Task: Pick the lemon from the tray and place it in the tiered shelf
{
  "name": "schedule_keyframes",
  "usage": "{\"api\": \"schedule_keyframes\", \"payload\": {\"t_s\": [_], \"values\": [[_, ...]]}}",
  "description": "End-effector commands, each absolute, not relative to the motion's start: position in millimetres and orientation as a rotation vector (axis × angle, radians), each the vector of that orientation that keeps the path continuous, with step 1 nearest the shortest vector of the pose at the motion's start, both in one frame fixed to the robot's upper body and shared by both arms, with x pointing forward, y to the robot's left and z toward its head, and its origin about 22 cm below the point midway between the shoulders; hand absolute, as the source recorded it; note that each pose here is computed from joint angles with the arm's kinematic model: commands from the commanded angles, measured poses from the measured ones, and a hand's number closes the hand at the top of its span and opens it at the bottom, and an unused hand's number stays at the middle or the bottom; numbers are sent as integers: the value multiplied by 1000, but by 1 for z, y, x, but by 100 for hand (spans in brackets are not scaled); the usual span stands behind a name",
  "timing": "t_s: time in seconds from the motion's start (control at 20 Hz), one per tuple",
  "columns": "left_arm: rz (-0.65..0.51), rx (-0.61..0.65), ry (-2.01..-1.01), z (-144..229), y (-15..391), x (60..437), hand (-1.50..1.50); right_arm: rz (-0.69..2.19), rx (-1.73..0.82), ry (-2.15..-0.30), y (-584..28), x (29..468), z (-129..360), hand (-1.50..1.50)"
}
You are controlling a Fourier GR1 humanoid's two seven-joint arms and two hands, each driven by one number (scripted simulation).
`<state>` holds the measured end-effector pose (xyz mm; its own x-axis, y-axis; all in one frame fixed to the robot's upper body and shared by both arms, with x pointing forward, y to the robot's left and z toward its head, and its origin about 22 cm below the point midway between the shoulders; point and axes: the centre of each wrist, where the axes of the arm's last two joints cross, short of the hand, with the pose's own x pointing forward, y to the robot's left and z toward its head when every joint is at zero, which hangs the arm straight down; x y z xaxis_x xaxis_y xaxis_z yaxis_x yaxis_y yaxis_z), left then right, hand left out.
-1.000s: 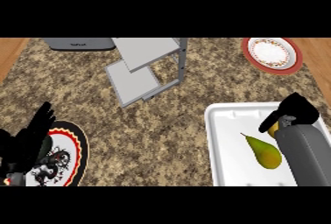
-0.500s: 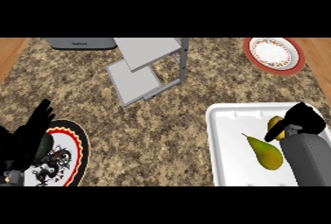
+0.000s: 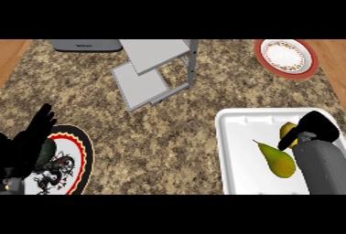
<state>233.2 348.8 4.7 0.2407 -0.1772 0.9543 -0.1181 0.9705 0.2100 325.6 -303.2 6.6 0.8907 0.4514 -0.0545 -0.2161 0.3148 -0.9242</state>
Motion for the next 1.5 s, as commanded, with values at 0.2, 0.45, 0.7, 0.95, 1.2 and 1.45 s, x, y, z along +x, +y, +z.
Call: {"api": "schedule_keyframes", "payload": {"t_s": [0.2, 0.45, 0.7, 0.95, 1.2, 1.45], "values": [[-46, 256, -1319, -5, 353, 237, 0, 457, -1176, -196, -323, 317, -12, 150], [-44, 250, -1336, 7, 346, 227, 0, 475, -1241, -191, -323, 323, -3, 150], [-28, 258, -1327, -10, 348, 228, 0, 484, -1352, -273, -315, 311, 4, 150], [-57, 250, -1331, 3, 350, 236, 0, 446, -1403, -429, -207, 336, 67, 150], [-174, 159, -1393, 17, 322, 258, 0, 509, -1326, -767, -95, 352, 103, 150], [-214, 130, -1389, 18, 312, 265, 0, 406, -1395, -848, -62, 362, 144, 150]]}}
